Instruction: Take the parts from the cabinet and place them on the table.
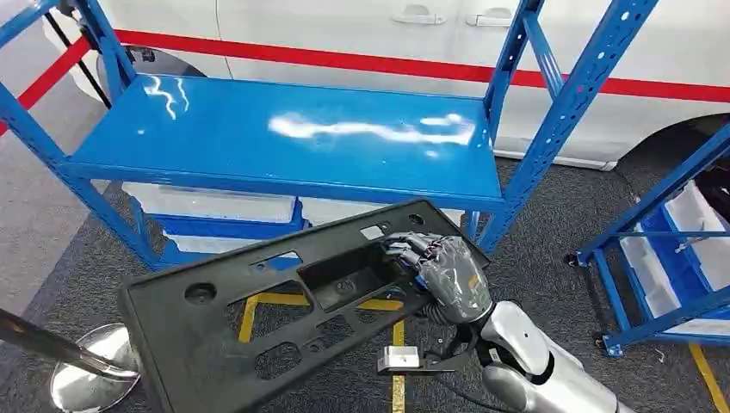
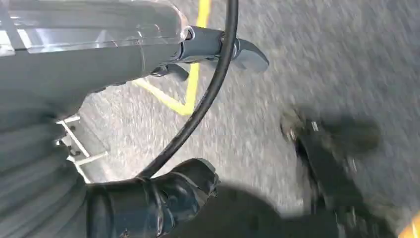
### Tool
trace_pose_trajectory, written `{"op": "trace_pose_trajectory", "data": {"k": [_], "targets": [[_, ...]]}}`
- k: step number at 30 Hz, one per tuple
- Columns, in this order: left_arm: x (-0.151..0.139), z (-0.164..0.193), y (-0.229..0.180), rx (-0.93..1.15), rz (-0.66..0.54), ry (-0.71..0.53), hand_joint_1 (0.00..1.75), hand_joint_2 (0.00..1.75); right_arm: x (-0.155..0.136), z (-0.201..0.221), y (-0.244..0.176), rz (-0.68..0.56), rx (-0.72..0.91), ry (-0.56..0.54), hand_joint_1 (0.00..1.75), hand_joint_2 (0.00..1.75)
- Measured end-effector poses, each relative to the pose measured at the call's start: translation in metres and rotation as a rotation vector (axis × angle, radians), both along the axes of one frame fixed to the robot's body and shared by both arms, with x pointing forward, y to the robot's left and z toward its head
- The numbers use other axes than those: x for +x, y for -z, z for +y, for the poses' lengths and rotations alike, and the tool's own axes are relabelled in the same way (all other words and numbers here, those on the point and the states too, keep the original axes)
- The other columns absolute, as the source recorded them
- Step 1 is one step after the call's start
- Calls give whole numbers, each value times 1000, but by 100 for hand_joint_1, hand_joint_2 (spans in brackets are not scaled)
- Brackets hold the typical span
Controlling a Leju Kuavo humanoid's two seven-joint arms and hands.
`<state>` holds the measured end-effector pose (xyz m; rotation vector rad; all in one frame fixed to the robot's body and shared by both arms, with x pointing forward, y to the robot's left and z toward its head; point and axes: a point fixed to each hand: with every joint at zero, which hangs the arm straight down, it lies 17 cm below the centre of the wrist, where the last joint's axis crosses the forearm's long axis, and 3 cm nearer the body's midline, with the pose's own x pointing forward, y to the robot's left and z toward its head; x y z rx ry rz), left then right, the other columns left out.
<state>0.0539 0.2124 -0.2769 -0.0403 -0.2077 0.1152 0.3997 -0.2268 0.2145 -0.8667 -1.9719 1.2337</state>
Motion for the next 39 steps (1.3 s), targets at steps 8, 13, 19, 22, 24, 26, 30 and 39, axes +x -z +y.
{"op": "trace_pose_trajectory", "data": {"k": [8,13,19,22,24,26,30,39], "targets": [[-2,-3,0,-4,-1,6,0,175,1,-2,0,6,-2,-2,175,175],[-5,-1,0,-2,3,5,0,175,4,-1,-4,7,-2,-10,175,175],[-4,-2,0,-7,0,7,0,175,6,1,-2,20,-7,-16,175,175],[-1,-1,0,-7,-7,7,0,175,9,1,-7,10,-7,-16,175,175],[2,-2,-1,-8,-12,8,0,175,11,0,-10,4,-8,-16,175,175],[-2,-2,0,-8,-7,8,0,175,12,1,-12,2,-10,-17,175,175],[1,-1,-1,-6,-11,7,0,175,13,1,-9,12,-15,-18,175,175],[0,-4,-1,-12,-10,7,0,175,15,0,-6,17,-19,-13,175,175]]}}
